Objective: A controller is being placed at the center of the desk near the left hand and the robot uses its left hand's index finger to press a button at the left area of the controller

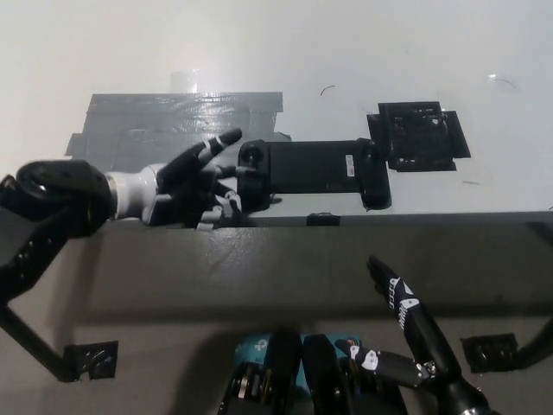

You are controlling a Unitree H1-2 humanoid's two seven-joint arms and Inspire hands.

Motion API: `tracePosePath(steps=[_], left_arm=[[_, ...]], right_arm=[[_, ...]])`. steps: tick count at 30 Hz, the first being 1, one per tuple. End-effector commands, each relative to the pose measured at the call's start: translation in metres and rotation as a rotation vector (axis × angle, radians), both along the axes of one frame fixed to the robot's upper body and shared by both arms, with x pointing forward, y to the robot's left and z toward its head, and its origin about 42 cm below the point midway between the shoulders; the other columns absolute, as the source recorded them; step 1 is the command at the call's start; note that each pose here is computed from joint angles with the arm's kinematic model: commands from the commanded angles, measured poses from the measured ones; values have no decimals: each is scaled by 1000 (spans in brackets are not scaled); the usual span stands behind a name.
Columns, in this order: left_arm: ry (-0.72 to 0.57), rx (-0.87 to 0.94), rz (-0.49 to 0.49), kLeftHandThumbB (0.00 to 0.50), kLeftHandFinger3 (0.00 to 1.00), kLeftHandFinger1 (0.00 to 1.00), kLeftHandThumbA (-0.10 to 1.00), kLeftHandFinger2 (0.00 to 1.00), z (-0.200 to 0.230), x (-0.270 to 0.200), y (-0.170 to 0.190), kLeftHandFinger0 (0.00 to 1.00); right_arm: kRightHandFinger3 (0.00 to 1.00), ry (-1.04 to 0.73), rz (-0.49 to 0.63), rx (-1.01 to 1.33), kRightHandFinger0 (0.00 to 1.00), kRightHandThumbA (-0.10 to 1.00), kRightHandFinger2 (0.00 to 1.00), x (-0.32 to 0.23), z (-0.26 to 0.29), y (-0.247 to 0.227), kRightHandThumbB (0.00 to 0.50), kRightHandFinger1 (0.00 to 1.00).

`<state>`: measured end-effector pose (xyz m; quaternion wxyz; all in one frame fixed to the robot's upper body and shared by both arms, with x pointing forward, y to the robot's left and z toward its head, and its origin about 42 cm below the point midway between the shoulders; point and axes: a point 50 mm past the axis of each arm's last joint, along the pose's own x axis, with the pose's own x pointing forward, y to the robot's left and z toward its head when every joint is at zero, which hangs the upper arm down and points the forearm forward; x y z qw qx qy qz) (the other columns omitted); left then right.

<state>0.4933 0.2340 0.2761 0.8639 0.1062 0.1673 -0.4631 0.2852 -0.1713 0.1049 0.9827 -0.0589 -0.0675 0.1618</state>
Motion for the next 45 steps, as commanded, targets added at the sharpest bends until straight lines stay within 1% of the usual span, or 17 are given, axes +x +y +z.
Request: tracePosePath(steps=[1, 2, 5, 7, 9, 13, 15, 17, 20, 24, 26, 28, 30, 32, 36, 42, 45], left_arm=[[1, -65, 0, 401, 1000, 11, 1000, 412, 31, 8, 1, 0], [1, -73, 9, 410, 1000, 0, 1000, 418, 30, 8, 0, 0], [-40, -88, 68, 396, 1000, 6, 1000, 432, 31, 9, -4, 0], [-56, -109, 102, 395, 1000, 0, 1000, 355, 31, 10, -5, 0], [-60, -117, 107, 405, 1000, 0, 1000, 319, 31, 10, -6, 0], [-89, -76, 110, 405, 1000, 5, 1000, 314, 31, 8, -8, 0], [-110, -34, 105, 411, 1000, 32, 1000, 358, 31, 7, -8, 0], [-149, 30, 94, 418, 1000, 102, 1000, 435, 33, 6, -10, 5], [-194, 111, 95, 432, 1000, 103, 1000, 441, 34, 6, -8, 0], [-180, 127, 79, 403, 1000, 19, 1000, 381, 36, 9, -3, 0], [-186, 149, 75, 405, 1000, 5, 1000, 371, 37, 10, -1, 0], [-199, 195, 67, 428, 1000, 1, 1000, 373, 41, 12, 2, 0], [-198, 231, 57, 438, 1000, 11, 1000, 393, 45, 14, 8, 0], [-197, 244, 65, 433, 1000, 71, 1000, 453, 50, 17, 15, 0], [-199, 264, 87, 405, 1000, 73, 1000, 446, 58, 22, 26, 0], [-182, 293, 80, 405, 1000, 157, 1000, 531, 64, 27, 34, 0], [-175, 304, 82, 411, 1000, 163, 1000, 532, 64, 29, 37, 0]], right_arm=[[1000, -70, 24, 12, 1000, 856, 1000, 4, 16, 4, 302, 1000], [1000, -64, 22, 13, 1000, 861, 1000, 3, 17, 4, 312, 1000], [1000, -75, 26, 4, 1000, 867, 1000, 4, 18, 3, 299, 1000], [1000, -73, 28, 0, 1000, 863, 1000, 5, 19, 3, 297, 1000], [1000, -76, 34, -4, 1000, 861, 1000, 6, 19, 3, 289, 1000], [1000, -76, 44, -11, 1000, 861, 1000, 8, 21, 3, 288, 1000], [1000, -79, 45, -10, 1000, 857, 1000, 8, 22, 3, 287, 1000], [1000, -80, 49, -6, 1000, 841, 1000, 9, 23, 2, 285, 1000], [1000, -82, 55, -6, 1000, 828, 1000, 10, 24, 2, 283, 1000], [1000, -99, 68, -19, 1000, 779, 1000, 12, 26, 3, 253, 1000], [1000, -103, 72, -19, 1000, 770, 1000, 12, 27, 4, 252, 1000], [1000, -109, 72, -21, 1000, 764, 1000, 14, 28, 3, 255, 1000], [1000, -112, 71, -19, 1000, 776, 1000, 15, 29, 3, 266, 1000], [1000, -112, 70, -19, 1000, 783, 1000, 16, 30, 2, 265, 1000], [1000, -109, 73, -16, 1000, 785, 1000, 18, 31, 4, 265, 1000], [1000, -116, 71, -23, 1000, 803, 1000, 19, 32, 3, 265, 1000], [1000, -113, 71, -28, 1000, 815, 1000, 18, 32, 4, 272, 1000]])
